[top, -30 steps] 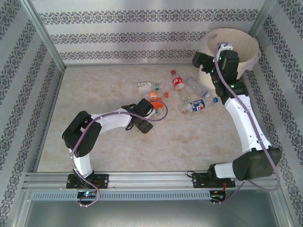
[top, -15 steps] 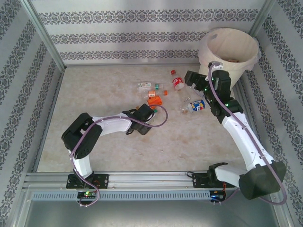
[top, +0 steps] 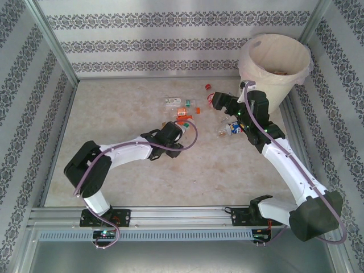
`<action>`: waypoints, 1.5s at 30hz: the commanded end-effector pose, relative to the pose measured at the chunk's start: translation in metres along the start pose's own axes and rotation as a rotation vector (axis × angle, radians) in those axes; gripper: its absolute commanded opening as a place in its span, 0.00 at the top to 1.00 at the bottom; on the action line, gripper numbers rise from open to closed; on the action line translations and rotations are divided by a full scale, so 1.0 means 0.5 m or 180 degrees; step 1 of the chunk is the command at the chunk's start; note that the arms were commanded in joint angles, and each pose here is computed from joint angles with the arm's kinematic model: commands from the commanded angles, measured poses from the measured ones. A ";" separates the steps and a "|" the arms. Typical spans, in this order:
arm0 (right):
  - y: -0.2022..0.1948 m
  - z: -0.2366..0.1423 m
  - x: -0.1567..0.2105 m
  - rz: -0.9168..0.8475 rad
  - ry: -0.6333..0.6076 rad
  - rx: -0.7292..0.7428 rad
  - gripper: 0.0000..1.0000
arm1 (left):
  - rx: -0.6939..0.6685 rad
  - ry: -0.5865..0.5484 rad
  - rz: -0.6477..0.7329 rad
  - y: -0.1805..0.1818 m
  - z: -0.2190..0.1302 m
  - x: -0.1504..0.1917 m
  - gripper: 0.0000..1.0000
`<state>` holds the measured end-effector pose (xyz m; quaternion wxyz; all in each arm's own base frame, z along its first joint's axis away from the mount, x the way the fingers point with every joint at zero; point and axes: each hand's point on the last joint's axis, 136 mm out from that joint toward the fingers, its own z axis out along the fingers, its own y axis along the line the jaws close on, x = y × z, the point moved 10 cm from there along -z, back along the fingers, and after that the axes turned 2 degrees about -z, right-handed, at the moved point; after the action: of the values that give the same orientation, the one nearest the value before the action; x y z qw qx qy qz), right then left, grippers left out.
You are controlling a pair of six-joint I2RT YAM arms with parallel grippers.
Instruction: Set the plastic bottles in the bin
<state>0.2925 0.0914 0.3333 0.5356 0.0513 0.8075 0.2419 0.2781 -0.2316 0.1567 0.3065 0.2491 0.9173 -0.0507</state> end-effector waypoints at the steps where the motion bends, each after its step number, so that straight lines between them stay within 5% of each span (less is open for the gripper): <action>1: 0.015 0.009 0.002 0.0195 0.0023 -0.0209 0.02 | 0.0171 -0.0525 -0.0424 0.015 -0.051 -0.048 0.60; 10: 0.038 0.048 0.028 0.0310 0.0450 -0.0759 0.02 | 0.0681 -0.1275 -0.0802 0.029 -0.138 -0.138 0.60; 15: 0.080 0.079 0.036 0.0345 0.0829 -0.1301 0.02 | 0.0967 -0.1459 -0.0722 0.018 -0.162 -0.168 0.60; 24: 0.113 0.132 0.069 0.0512 0.1223 -0.1438 0.02 | 0.1089 -0.1661 -0.0660 0.014 -0.179 -0.190 0.59; 45: 0.104 0.140 0.059 0.0718 0.1274 -0.1351 0.37 | 0.1190 -0.1723 -0.0552 0.006 -0.182 -0.224 0.55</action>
<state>0.3348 0.1740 0.3024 0.3253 -0.0240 0.8194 0.4713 0.3023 -0.2496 0.2698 0.4501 0.1901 0.8244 -0.2858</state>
